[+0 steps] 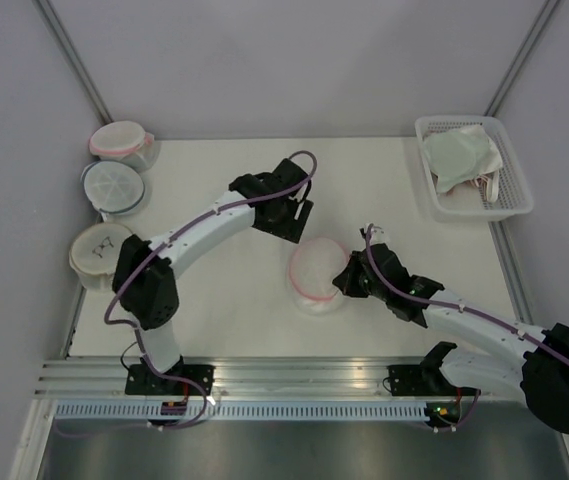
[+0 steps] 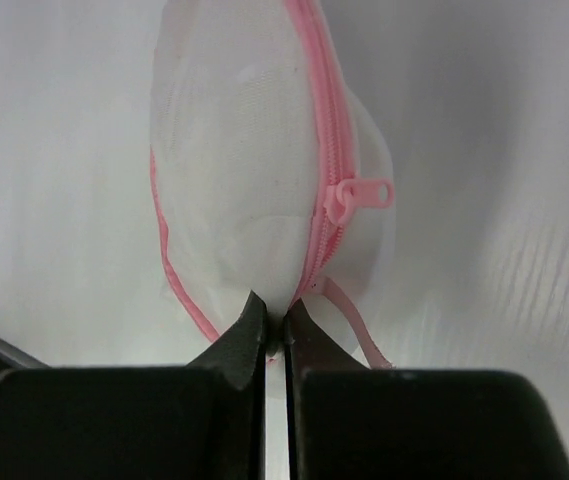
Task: Unzip the laundry bag and remove the bra
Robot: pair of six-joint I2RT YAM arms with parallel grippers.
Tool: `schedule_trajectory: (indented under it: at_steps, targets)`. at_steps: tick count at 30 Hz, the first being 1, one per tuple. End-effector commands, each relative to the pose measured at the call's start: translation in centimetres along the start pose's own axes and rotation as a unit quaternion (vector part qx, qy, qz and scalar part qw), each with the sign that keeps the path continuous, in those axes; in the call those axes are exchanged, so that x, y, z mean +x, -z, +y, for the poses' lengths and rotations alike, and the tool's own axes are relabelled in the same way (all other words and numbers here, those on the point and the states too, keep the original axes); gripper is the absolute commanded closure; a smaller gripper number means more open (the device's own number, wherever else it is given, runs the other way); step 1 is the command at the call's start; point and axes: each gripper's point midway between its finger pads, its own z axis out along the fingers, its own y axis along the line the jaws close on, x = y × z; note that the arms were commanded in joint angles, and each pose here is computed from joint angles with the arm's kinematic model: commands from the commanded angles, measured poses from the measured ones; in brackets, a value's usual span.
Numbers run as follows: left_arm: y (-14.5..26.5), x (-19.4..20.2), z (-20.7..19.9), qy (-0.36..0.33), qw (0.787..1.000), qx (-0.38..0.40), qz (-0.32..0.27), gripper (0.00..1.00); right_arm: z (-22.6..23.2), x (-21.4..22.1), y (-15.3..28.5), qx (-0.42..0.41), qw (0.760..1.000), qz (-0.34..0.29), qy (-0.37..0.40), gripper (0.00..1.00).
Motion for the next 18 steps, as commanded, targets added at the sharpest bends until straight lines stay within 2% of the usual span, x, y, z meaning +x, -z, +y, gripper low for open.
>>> schedule_trajectory:
  at_steps: [1, 3, 4, 5, 6, 8, 9, 10, 12, 13, 15, 17, 18]
  targets:
    - [5.1, -1.5, -1.1, 0.128, 0.985, 0.059, -0.102, 0.16, -2.7, 0.0, -0.6, 0.084, 0.991, -0.029, -0.098, 0.99]
    - [6.6, -1.6, -3.1, 0.162, 0.970, 0.129, -0.130, 0.15, -2.6, 0.3, -0.8, 0.077, 0.989, -0.031, -0.125, 1.00]
    - [7.0, 0.6, -3.9, 0.183, 0.961, 0.168, -0.123, 0.15, -2.7, 0.5, -1.0, 0.074, 0.987, -0.036, -0.137, 1.00]
    - [7.5, 1.0, -4.9, 0.198, 0.950, 0.203, -0.127, 0.15, -2.3, 0.4, -0.9, 0.062, 0.984, -0.043, -0.162, 1.00]
    - [8.4, 0.8, -6.3, 0.209, 0.934, 0.255, -0.138, 0.14, -2.0, 0.4, -0.8, 0.051, 0.982, -0.047, -0.176, 1.00]
    - [9.1, 3.8, -7.7, 0.250, 0.907, 0.318, -0.120, 0.14, -1.3, 0.1, -0.4, 0.023, 0.975, -0.062, -0.214, 1.00]
    - [10.3, 3.1, -8.2, 0.261, 0.886, 0.352, -0.154, 0.14, -1.1, 0.2, -0.1, 0.017, 0.971, -0.064, -0.228, 0.99]
    - [9.0, 5.7, -8.7, 0.300, 0.874, 0.363, -0.122, 0.13, -0.9, 0.0, 0.4, 0.005, 0.968, -0.070, -0.240, 1.00]
    - [11.3, 5.6, -9.1, 0.324, 0.837, 0.413, -0.154, 0.13, 0.5, -0.9, 1.1, -0.037, 0.957, -0.083, -0.275, 1.00]
    - [10.4, 7.5, -9.5, 0.354, 0.827, 0.418, -0.128, 0.12, 0.8, -1.0, 1.6, -0.055, 0.952, -0.088, -0.287, 1.00]
    - [11.8, 7.7, -9.5, 0.376, 0.800, 0.441, -0.153, 0.12, 1.5, -1.2, 2.2, -0.081, 0.943, -0.088, -0.310, 0.99]
    - [11.3, 8.6, -9.6, 0.428, 0.769, 0.451, -0.149, 0.11, 2.7, -1.5, 2.9, -0.121, 0.932, -0.084, -0.331, 1.00]
    - [11.7, 8.8, -9.5, 0.459, 0.746, 0.461, -0.142, 0.11, 3.2, -1.6, 3.1, -0.132, 0.929, -0.081, -0.336, 1.00]
